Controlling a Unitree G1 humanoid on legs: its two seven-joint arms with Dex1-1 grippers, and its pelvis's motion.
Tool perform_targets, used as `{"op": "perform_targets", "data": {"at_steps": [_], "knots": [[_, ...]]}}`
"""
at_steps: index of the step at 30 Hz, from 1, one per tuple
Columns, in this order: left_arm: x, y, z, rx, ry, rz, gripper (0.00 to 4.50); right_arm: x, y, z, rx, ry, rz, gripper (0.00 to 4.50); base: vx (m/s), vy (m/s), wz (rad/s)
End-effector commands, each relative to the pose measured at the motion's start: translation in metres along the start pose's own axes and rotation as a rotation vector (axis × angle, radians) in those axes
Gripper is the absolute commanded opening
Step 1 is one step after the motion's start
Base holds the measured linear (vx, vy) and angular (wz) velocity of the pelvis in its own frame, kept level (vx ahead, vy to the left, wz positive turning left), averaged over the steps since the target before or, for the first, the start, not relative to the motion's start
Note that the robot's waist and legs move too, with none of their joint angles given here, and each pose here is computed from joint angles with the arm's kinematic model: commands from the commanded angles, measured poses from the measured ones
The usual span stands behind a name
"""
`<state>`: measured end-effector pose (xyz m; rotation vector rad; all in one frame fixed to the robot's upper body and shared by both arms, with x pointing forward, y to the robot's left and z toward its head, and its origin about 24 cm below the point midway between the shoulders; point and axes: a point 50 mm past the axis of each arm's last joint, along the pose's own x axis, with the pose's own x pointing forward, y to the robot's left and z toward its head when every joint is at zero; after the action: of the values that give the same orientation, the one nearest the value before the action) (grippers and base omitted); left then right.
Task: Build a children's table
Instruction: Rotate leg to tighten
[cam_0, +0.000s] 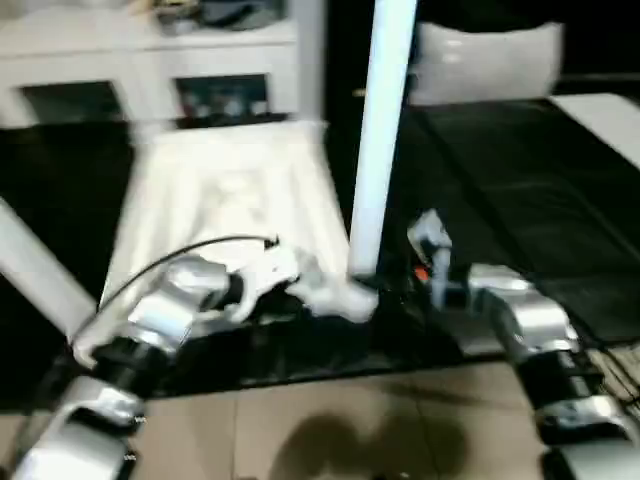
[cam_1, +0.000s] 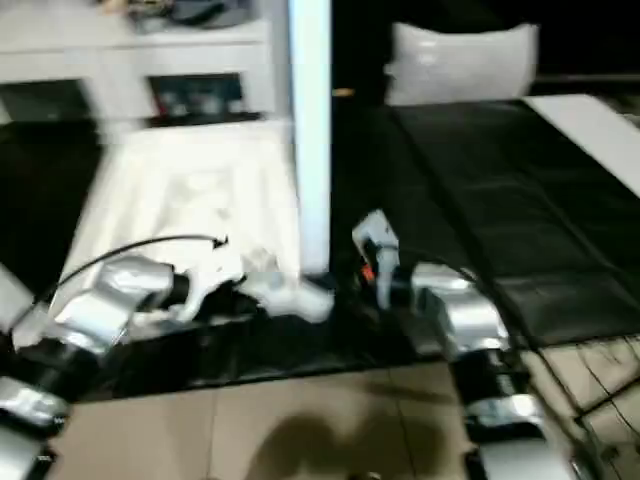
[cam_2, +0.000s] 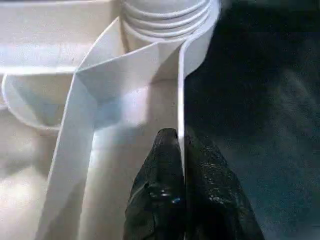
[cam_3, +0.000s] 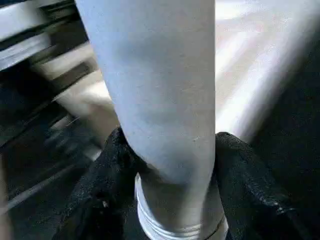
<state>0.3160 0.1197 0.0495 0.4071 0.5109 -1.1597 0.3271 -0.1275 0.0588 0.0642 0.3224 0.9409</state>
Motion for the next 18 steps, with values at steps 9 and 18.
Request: {"op": "perform_targets", "data": {"at_steps": [9,18], "knots": [[0.031,-0.008,0.042,0.014,-0.121,0.114,0.00,0.032,0.010,0.001,0.000,-0.057,-0.225,2.65,0.000,0.000,0.00],[0.017,-0.003,0.027,0.098,-0.061,0.082,0.00,-0.002,-0.001,0.008,-0.114,-0.087,-0.076,3.42,0.000,0.000,0.00]]}}
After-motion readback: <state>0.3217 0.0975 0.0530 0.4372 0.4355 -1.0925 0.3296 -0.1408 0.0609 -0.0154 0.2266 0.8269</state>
